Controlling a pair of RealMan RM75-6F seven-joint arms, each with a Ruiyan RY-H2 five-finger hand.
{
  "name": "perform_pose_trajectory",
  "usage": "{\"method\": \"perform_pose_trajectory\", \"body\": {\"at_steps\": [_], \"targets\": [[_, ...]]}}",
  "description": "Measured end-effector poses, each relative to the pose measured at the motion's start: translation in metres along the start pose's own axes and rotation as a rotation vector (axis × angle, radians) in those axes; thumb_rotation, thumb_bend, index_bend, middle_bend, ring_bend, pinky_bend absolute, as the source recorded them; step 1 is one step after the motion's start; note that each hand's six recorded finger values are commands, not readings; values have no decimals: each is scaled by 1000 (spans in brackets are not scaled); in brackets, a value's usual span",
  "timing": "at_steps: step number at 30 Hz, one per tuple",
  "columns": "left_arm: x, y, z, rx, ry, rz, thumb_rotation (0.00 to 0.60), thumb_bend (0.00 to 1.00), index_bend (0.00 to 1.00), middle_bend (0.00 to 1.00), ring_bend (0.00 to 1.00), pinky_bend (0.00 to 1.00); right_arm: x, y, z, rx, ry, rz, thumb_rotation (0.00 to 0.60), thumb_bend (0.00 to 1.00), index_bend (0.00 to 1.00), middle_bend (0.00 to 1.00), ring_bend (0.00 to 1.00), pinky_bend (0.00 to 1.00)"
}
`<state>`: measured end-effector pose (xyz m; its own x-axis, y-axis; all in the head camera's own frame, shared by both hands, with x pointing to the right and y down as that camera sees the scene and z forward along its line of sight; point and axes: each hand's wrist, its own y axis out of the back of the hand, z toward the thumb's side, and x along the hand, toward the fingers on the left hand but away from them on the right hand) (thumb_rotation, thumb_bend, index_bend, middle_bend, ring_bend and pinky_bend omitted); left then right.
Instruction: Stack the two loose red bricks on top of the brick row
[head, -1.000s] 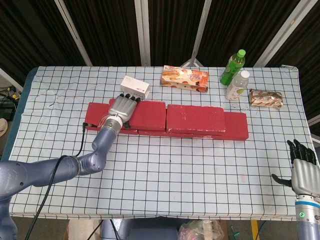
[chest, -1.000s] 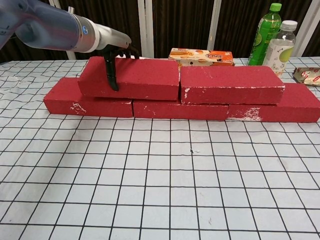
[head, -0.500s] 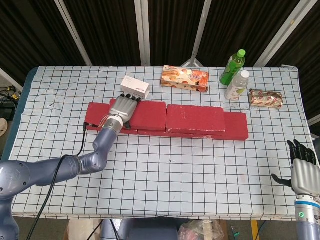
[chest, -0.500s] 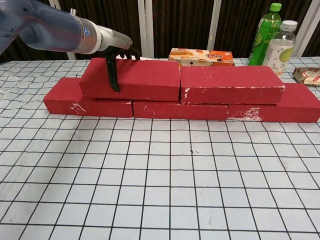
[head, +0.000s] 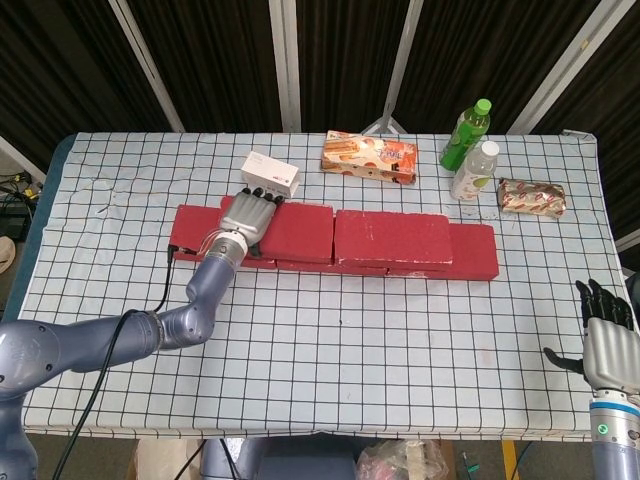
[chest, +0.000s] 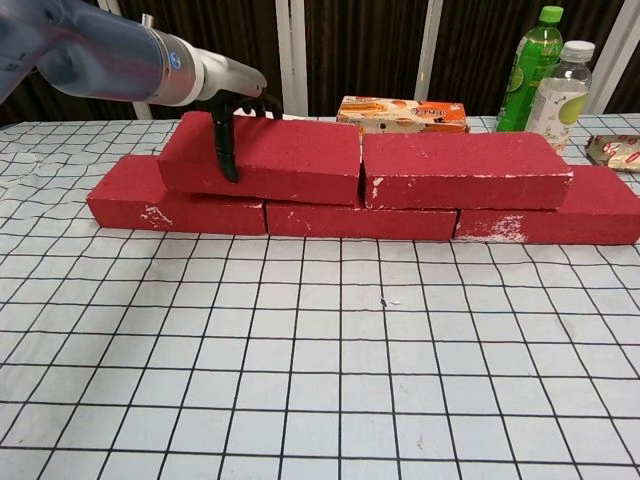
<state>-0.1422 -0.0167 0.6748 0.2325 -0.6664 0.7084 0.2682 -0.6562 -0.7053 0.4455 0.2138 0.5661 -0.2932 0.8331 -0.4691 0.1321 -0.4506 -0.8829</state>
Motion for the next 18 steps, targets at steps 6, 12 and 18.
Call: {"method": "perform_pose_trajectory", "body": {"at_steps": [6, 12, 18], "targets": [[0, -1, -3, -2, 9, -5, 600, 0, 223, 141, 97, 147, 0, 0, 0, 2, -1, 1, 600, 153, 53, 0, 0, 0], [1, -2, -1, -12, 5, -8, 600, 0, 223, 133, 97, 146, 0, 0, 0, 1, -5, -2, 600, 154, 54, 0, 0, 0], [1, -2, 1, -30, 0, -8, 600, 0, 221, 113, 89, 144, 1, 0, 1, 4, -4, 0, 600, 154, 54, 0, 0, 0]]}}
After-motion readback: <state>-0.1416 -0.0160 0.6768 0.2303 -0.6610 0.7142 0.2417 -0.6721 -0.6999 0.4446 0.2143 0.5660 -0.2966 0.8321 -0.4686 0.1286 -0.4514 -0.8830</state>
